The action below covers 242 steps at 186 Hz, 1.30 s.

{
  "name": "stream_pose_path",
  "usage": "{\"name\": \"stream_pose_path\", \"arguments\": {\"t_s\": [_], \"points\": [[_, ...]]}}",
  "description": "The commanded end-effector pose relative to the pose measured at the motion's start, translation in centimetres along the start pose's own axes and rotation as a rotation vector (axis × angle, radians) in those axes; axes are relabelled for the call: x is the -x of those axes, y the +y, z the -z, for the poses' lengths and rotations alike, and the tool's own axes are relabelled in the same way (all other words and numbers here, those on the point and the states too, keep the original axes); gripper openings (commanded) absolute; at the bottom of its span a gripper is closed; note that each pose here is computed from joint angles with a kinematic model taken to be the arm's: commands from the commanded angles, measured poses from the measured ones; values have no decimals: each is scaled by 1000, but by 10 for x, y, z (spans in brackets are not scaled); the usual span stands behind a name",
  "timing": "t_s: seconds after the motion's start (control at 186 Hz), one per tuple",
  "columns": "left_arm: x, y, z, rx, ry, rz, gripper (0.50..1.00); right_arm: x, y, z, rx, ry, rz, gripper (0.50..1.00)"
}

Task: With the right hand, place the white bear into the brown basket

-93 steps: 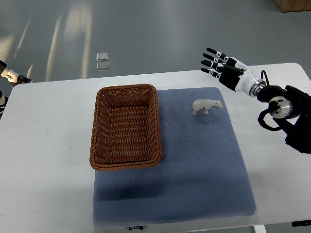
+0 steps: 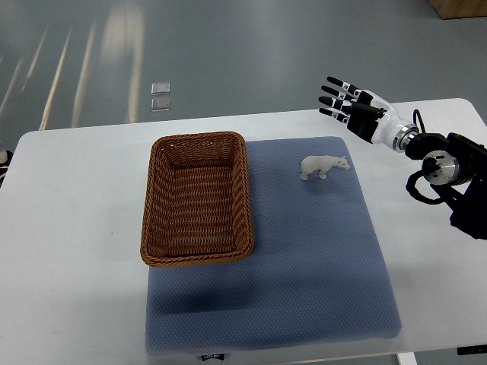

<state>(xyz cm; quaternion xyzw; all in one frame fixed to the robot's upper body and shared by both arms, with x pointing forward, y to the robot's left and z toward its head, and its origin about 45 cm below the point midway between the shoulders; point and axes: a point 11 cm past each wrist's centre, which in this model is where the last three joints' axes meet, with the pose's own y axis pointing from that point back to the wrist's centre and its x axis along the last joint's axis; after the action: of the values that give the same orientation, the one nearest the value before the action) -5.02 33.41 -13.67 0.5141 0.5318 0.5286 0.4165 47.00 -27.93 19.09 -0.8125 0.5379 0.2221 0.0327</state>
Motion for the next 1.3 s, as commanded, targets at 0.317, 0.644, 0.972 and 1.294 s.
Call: {"name": "stream_pose_path", "arguments": {"t_s": [0.317, 0.644, 0.972, 1.294], "points": [[0, 0, 0, 0, -1, 1, 1000, 20, -8, 7, 67, 357, 102, 924], [0, 0, 0, 0, -1, 1, 1000, 43, -8, 7, 172, 814, 255, 924], [0, 0, 0, 0, -1, 1, 1000, 44, -9, -6, 328, 1150, 326, 924], [0, 0, 0, 0, -1, 1, 1000, 39, -12, -16, 370, 1393, 311, 917]]}}
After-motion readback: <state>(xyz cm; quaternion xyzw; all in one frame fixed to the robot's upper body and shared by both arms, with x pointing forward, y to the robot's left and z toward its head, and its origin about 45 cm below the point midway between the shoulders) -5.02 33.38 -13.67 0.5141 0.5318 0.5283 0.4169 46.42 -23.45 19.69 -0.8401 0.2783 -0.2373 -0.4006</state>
